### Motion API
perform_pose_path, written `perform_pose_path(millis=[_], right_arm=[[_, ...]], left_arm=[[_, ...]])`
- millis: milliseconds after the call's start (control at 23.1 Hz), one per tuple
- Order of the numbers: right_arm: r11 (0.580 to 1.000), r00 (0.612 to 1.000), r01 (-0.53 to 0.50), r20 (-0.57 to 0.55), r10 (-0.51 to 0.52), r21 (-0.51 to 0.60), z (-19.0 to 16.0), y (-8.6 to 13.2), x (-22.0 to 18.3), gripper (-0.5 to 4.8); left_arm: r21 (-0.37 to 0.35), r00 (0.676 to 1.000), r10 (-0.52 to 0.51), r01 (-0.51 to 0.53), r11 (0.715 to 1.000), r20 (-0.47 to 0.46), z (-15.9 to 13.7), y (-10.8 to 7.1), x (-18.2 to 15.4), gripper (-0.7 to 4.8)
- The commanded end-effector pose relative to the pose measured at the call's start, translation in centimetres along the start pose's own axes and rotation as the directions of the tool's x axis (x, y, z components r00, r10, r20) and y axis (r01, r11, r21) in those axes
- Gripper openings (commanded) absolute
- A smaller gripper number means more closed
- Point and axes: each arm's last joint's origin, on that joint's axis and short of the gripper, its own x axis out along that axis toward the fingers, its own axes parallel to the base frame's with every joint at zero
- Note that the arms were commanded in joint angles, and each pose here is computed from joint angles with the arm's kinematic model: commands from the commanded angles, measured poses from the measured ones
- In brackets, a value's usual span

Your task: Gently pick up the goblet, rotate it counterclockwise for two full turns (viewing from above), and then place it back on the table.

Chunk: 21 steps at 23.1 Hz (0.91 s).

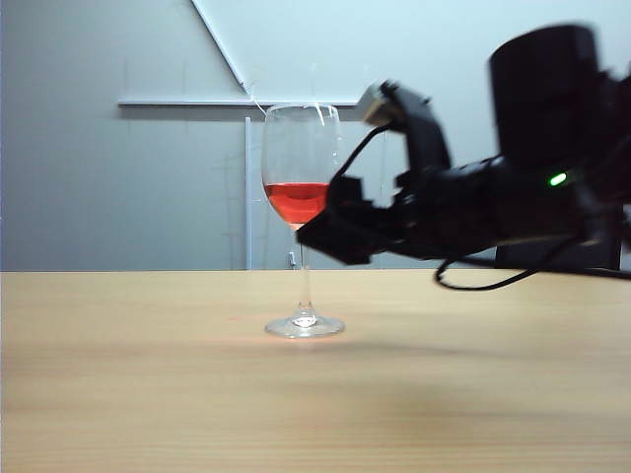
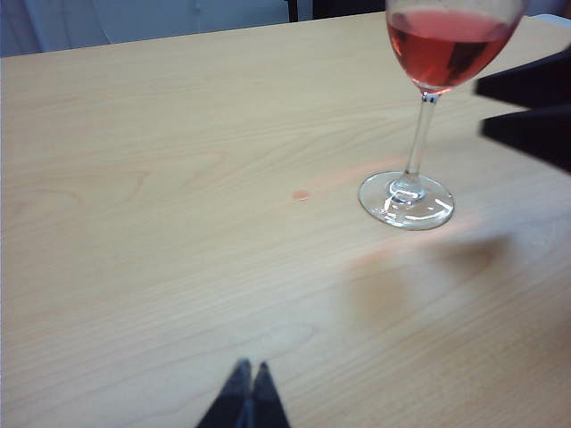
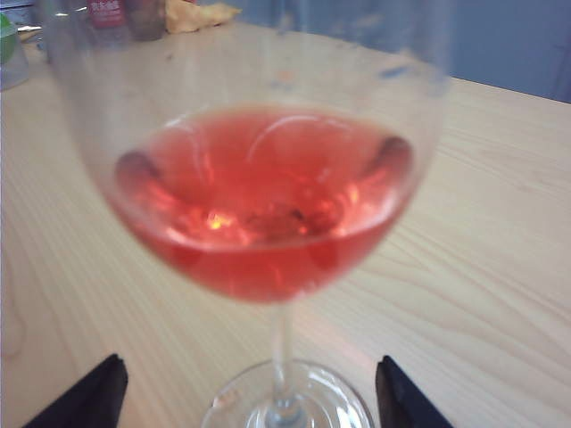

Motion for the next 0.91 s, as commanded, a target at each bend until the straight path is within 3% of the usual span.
perform_pose_path(millis=[43,648,778,907], right_arm=[[1.000,0.999,-0.008,0.034,0.009,-0.012,0.0,0.0,1.3,3.82],[1.000,0.998,-0.015,0.053,0.014,0.021,-0.9,-1.0,6.2,3.76],[0.999,0.998,-0.015,0.056,0.014,0.028,-0.8,-1.1,6.3,3.25],[0.999,0.998,-0.015,0.061,0.013,0.034,-0.9,-1.1,6.3,3.23]], left_arm=[[0.001,1.000,-0.002,0.002,1.000,0.017,0.2,0.0,0.0,-0.05],[0.001,1.000,-0.002,0.002,1.000,0.017,0.2,0.0,0.0,-0.05],[0.001,1.000,-0.003,0.003,1.000,0.017,0.2,0.0,0.0,-0.05],[0.001,1.000,-0.003,0.003,1.000,0.017,0.2,0.0,0.0,-0.05]])
